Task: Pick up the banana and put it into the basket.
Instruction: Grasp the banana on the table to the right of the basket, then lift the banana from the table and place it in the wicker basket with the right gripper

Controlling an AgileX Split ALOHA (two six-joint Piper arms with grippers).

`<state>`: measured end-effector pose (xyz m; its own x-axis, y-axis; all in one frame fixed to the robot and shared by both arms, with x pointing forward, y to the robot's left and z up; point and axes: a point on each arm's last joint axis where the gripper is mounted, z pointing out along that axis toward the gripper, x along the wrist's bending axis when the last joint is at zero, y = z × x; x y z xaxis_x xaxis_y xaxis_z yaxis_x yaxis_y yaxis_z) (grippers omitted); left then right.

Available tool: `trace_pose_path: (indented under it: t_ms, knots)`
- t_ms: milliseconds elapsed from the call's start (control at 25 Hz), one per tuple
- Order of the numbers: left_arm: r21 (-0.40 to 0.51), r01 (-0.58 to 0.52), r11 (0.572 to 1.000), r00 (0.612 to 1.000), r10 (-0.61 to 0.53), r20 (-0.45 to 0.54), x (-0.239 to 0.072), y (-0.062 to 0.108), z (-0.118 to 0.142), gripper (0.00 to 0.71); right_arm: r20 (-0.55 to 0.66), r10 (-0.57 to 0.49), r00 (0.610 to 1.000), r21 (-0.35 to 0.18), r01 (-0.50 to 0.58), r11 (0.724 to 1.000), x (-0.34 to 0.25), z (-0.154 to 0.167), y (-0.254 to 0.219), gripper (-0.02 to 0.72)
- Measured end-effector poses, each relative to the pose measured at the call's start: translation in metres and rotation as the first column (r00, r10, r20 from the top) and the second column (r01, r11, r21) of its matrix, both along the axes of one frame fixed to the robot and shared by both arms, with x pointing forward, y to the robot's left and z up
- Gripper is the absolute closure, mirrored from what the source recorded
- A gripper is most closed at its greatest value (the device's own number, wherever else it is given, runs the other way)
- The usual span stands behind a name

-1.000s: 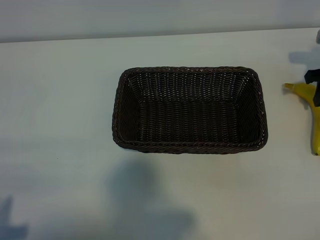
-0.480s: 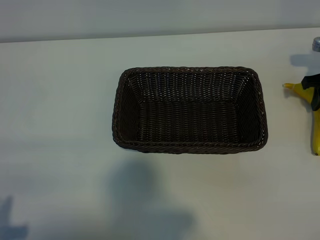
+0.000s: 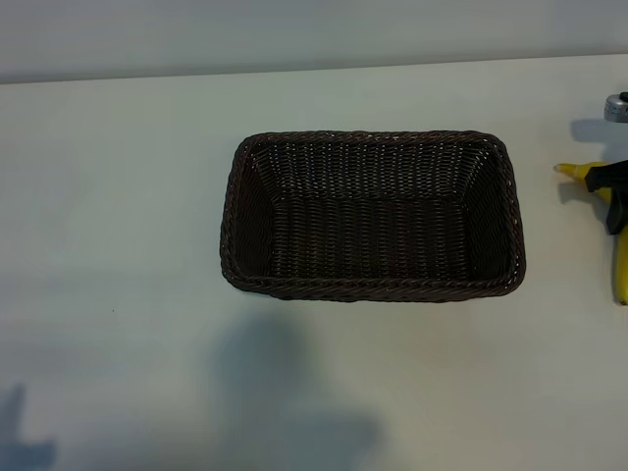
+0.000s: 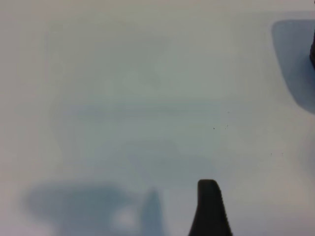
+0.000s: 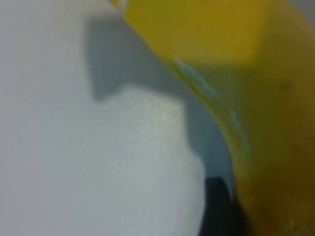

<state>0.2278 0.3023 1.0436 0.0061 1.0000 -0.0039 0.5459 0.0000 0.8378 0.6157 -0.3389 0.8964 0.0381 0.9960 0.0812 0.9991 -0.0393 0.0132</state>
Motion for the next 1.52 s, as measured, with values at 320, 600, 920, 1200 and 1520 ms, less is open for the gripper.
trace_pose_path:
  t_ms: [320, 600, 920, 1200, 1520]
  knots:
    - [0.000, 0.000, 1.000, 1.000, 0.000, 0.000, 0.000, 0.000, 0.000, 0.169, -0.012, 0.006, 1.000, -0.007, -0.006, 1.000, -0.004, 0.009, 0.000, 0.279]
    - [0.000, 0.000, 1.000, 1.000, 0.000, 0.000, 0.000, 0.000, 0.000, 0.169, 0.061, 0.005, 0.998, -0.012, -0.004, 1.000, -0.016, 0.066, 0.002, 0.279]
    - [0.000, 0.000, 1.000, 1.000, 0.000, 0.000, 0.000, 0.000, 0.000, 0.169, 0.063, 0.017, 0.998, -0.006, -0.017, 1.000, -0.033, 0.101, 0.009, 0.279]
    - [0.000, 0.000, 1.000, 1.000, 0.000, 0.000, 0.000, 0.000, 0.000, 0.169, 0.059, 0.100, 0.993, 0.014, -0.101, 0.995, -0.028, 0.113, 0.049, 0.279]
    - [0.000, 0.000, 1.000, 1.000, 0.000, 0.000, 0.000, 0.000, 0.000, 0.169, 0.140, 0.269, 0.953, 0.010, -0.273, 0.962, -0.015, 0.145, 0.117, 0.279]
